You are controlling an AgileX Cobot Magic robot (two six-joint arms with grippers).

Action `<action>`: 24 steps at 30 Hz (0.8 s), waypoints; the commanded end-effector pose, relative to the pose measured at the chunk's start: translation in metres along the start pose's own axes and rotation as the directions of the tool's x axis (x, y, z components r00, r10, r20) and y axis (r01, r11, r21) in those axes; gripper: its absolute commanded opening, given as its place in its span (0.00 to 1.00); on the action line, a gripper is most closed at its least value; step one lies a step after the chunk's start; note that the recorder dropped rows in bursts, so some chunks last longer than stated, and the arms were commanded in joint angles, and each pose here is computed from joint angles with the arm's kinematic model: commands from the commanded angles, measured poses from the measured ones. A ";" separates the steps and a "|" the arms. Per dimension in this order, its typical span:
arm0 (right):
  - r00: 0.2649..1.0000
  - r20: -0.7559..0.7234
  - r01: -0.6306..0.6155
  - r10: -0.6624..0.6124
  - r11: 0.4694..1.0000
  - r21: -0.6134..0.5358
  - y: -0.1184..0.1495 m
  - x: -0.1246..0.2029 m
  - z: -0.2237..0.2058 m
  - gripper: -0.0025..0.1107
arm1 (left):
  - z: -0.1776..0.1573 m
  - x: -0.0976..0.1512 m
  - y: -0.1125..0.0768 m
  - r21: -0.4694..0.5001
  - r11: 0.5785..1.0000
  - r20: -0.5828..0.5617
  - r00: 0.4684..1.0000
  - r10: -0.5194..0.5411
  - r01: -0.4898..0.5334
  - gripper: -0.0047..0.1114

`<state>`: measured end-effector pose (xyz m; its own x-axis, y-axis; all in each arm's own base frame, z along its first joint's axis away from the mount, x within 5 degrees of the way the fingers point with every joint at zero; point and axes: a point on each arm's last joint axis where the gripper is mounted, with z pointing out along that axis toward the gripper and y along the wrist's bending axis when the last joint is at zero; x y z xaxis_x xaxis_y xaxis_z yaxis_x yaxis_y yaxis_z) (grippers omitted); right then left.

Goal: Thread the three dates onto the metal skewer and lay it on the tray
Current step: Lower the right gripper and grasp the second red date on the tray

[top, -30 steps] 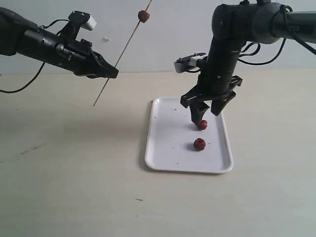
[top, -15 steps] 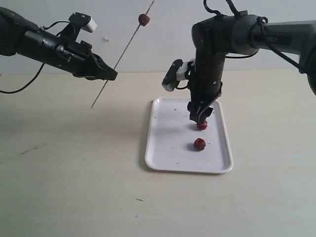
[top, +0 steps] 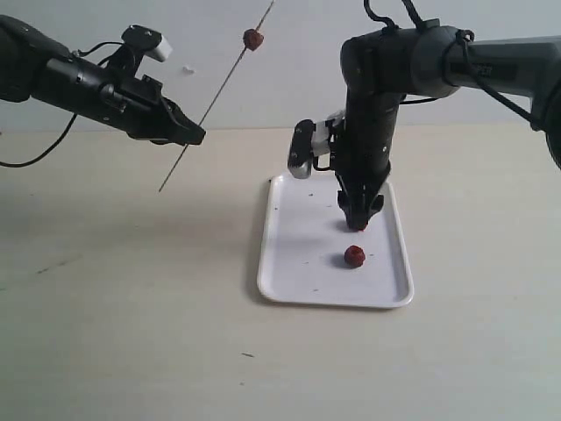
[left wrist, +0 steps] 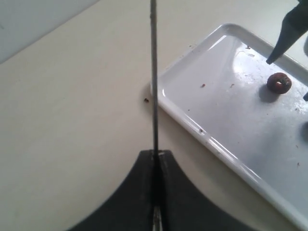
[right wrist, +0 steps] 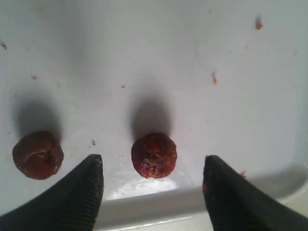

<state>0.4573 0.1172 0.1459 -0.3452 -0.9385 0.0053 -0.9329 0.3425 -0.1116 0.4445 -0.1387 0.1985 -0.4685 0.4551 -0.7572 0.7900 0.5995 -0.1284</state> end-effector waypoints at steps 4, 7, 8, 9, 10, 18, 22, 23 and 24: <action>0.999 0.010 0.031 -0.031 1.000 0.002 0.000 -0.002 0.005 0.53 | 0.001 0.000 0.001 -0.011 1.000 0.001 1.000 -0.005 0.005 0.04; 0.999 0.006 0.052 -0.052 0.999 -0.004 0.000 -0.003 0.016 0.53 | 0.001 0.000 0.001 -0.011 1.000 0.001 1.000 -0.005 0.005 0.04; 0.998 0.004 0.056 -0.056 0.998 -0.005 0.000 -0.004 0.021 0.53 | 0.001 0.000 0.001 -0.011 1.000 0.001 1.000 -0.005 0.005 0.04; 0.998 0.004 0.058 -0.058 0.998 0.001 -0.001 -0.004 0.023 0.53 | 0.001 0.000 0.001 -0.011 1.000 0.001 1.000 -0.005 0.005 0.04; 0.998 -0.003 0.064 -0.064 0.998 0.006 -0.002 -0.004 0.026 0.53 | 0.001 0.000 0.001 -0.011 1.000 0.001 1.000 -0.005 0.005 0.04; 0.997 -0.016 0.079 -0.078 0.996 0.033 -0.004 -0.003 0.028 0.52 | 0.001 0.000 0.001 -0.011 1.000 0.001 1.000 -0.005 0.005 0.04; 0.997 -0.019 0.081 -0.080 0.996 0.030 -0.004 -0.003 0.028 0.50 | 0.001 0.000 0.001 -0.011 1.000 0.001 1.000 -0.005 0.005 0.04; 0.997 -0.020 0.081 -0.081 0.996 0.028 -0.004 -0.002 0.028 0.50 | 0.001 0.000 0.001 -0.011 1.000 0.001 1.000 -0.005 0.005 0.04; 0.996 -0.022 0.083 -0.082 0.996 0.026 -0.004 -0.002 0.028 0.50 | 0.001 0.000 0.001 -0.011 1.000 0.001 1.000 -0.005 0.005 0.04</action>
<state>0.4648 0.1168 0.1184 -0.2815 -0.9592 0.0272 -0.9517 0.2755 -0.1357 0.4455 -0.1383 0.1957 -0.4703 0.4591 -0.7537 0.7878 0.6032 -0.1241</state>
